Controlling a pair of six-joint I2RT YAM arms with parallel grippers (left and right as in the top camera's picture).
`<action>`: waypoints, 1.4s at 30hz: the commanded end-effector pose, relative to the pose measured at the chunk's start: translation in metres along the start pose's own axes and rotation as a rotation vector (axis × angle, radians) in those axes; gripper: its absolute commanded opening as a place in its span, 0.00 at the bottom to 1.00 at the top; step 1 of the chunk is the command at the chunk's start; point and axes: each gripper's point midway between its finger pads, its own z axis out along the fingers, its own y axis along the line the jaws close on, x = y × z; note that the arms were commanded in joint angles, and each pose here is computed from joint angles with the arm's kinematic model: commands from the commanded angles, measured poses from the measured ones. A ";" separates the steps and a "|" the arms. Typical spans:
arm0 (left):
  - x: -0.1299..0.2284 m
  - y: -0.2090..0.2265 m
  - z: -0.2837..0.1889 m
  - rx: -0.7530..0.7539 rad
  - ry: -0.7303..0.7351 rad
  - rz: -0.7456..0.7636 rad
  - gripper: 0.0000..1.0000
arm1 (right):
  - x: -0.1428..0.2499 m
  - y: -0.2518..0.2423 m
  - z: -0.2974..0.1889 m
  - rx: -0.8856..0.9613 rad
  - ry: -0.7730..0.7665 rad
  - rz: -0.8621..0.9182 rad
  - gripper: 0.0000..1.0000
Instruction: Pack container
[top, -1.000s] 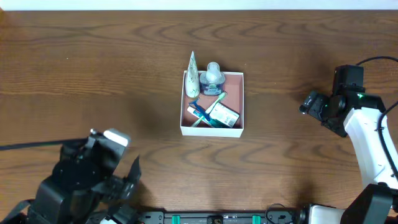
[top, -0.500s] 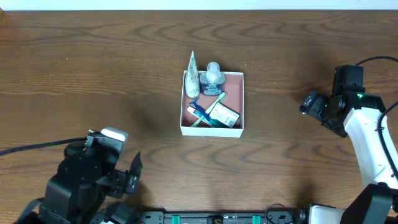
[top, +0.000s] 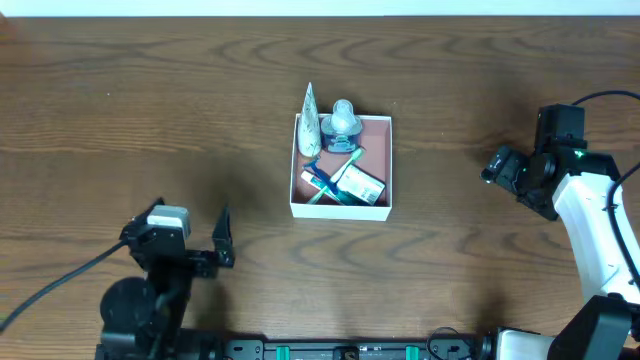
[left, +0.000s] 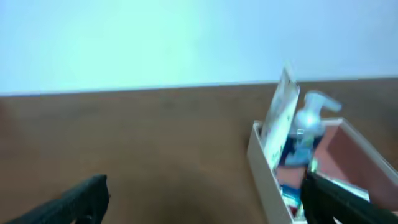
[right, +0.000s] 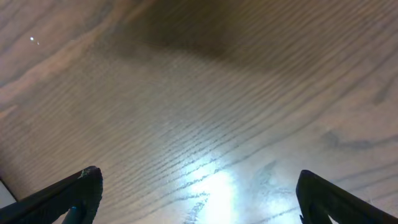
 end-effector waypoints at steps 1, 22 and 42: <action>-0.001 -0.011 0.003 0.075 -0.098 0.020 0.98 | -0.005 -0.002 -0.002 0.002 -0.010 -0.006 0.99; 0.040 0.001 0.029 0.044 -0.241 0.031 0.98 | -0.005 -0.002 -0.002 0.002 -0.010 -0.006 0.99; 0.108 -0.003 0.045 0.082 -0.050 0.006 0.98 | -0.005 -0.002 -0.002 0.002 -0.010 -0.006 0.99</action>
